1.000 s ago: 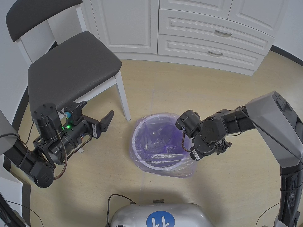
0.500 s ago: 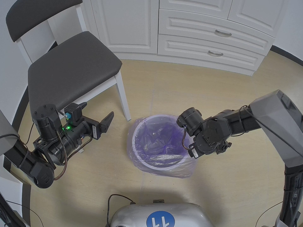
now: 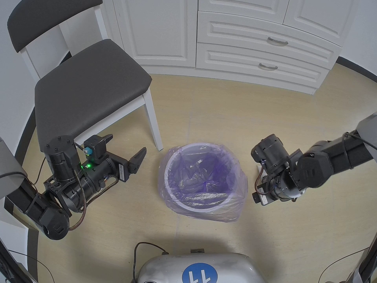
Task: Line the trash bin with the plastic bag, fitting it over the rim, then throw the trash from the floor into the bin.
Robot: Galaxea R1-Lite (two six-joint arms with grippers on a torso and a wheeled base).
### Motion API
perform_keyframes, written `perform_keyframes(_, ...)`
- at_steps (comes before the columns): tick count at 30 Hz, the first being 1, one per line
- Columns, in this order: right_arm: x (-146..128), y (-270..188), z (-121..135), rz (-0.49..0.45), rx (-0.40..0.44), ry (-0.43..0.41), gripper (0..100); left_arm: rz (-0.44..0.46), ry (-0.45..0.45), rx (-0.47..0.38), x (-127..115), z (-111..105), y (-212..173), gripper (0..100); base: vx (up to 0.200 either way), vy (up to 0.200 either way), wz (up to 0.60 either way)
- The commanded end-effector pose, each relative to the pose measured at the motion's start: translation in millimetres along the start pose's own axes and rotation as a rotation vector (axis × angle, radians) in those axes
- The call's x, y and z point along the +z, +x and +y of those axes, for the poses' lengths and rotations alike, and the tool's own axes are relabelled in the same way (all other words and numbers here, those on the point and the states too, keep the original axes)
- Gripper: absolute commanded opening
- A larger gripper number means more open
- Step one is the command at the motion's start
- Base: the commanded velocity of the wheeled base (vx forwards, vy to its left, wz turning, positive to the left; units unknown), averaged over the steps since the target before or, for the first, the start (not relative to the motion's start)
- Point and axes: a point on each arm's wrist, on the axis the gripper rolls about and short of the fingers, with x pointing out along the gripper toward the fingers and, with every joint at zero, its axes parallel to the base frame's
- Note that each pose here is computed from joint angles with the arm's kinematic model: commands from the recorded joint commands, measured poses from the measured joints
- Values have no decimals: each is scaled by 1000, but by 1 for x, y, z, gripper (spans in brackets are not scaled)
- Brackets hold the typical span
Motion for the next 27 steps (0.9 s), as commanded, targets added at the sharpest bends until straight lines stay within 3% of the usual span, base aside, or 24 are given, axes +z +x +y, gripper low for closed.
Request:
perform_keyframes(1,-31,-12,-17,-140,124,98,100,14,-32,-55,-3,-18,-1,100,0,0,0)
perform_keyframes(3,-42,16,-16,-244,142,145,100,29,-57,-83,-8,-33,14,100,0,0,0)
perform_keyframes(5,-39,32,-24,-344,122,178,100,58,-49,-54,-18,-35,18,100,0,0,0)
perform_keyframes(9,-41,47,-51,-454,134,179,100,88,-53,-26,-27,-37,19,100,0,0,0)
perform_keyframes(13,-42,58,-62,-462,223,172,100,86,-81,-20,-32,-37,17,100,0,0,0)
perform_keyframes(20,-54,97,-70,-377,412,223,100,66,-111,117,-52,-23,18,100,0,0,0)
perform_keyframes(27,-47,102,-68,-385,448,236,100,66,-109,146,-50,-16,15,100,0,0,0)
